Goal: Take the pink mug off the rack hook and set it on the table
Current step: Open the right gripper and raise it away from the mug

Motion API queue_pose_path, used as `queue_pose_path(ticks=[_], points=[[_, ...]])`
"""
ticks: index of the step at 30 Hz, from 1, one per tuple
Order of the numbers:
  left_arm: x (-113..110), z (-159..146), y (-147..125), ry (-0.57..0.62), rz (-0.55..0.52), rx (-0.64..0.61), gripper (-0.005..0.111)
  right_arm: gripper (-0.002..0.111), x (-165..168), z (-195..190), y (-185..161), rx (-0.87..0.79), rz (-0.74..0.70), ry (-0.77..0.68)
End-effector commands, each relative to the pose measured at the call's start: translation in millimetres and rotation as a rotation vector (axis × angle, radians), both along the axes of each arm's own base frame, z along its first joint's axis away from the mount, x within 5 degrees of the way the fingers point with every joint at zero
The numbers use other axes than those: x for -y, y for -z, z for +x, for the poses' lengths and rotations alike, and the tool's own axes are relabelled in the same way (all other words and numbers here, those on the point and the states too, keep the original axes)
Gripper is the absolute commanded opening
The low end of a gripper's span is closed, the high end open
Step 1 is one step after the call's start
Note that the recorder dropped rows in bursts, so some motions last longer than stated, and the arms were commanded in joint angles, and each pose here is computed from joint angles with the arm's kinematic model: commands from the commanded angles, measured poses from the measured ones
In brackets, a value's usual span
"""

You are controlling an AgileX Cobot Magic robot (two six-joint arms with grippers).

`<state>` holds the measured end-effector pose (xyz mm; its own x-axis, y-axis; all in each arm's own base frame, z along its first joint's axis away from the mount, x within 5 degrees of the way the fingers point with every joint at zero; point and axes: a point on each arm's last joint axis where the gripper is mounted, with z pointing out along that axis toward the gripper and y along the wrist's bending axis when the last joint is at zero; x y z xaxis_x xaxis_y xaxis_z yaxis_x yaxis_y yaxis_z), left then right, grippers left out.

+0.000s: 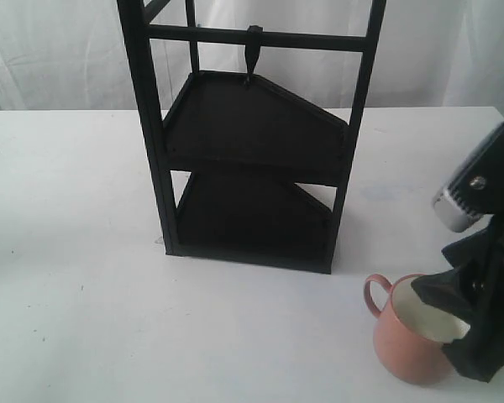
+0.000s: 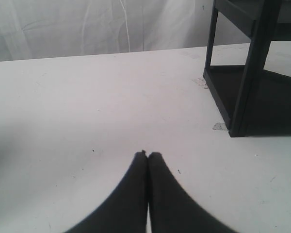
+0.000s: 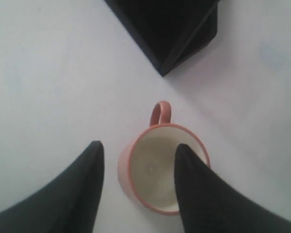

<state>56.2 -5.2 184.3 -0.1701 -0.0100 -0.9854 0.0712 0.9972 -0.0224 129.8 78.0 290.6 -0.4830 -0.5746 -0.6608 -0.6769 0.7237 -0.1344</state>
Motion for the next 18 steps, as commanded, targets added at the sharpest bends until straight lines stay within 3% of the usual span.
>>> queue_pose_path(ticks=[1, 8, 11, 18], points=[[0, 0, 1, -0.004, 0.001, 0.003, 0.0, 0.038, 6, -15, -20, 0.114, 0.156, 0.044], [0, 0, 1, -0.004, 0.001, 0.003, 0.0, 0.016, 13, -38, -44, 0.239, 0.364, 0.051], [0, 0, 1, -0.004, 0.001, 0.003, 0.0, 0.0, 15, -48, -48, 0.266, 0.455, 0.055], [0, 0, 1, -0.004, 0.001, 0.003, 0.0, 0.0, 18, -50, -26, 0.297, 0.51, 0.091]])
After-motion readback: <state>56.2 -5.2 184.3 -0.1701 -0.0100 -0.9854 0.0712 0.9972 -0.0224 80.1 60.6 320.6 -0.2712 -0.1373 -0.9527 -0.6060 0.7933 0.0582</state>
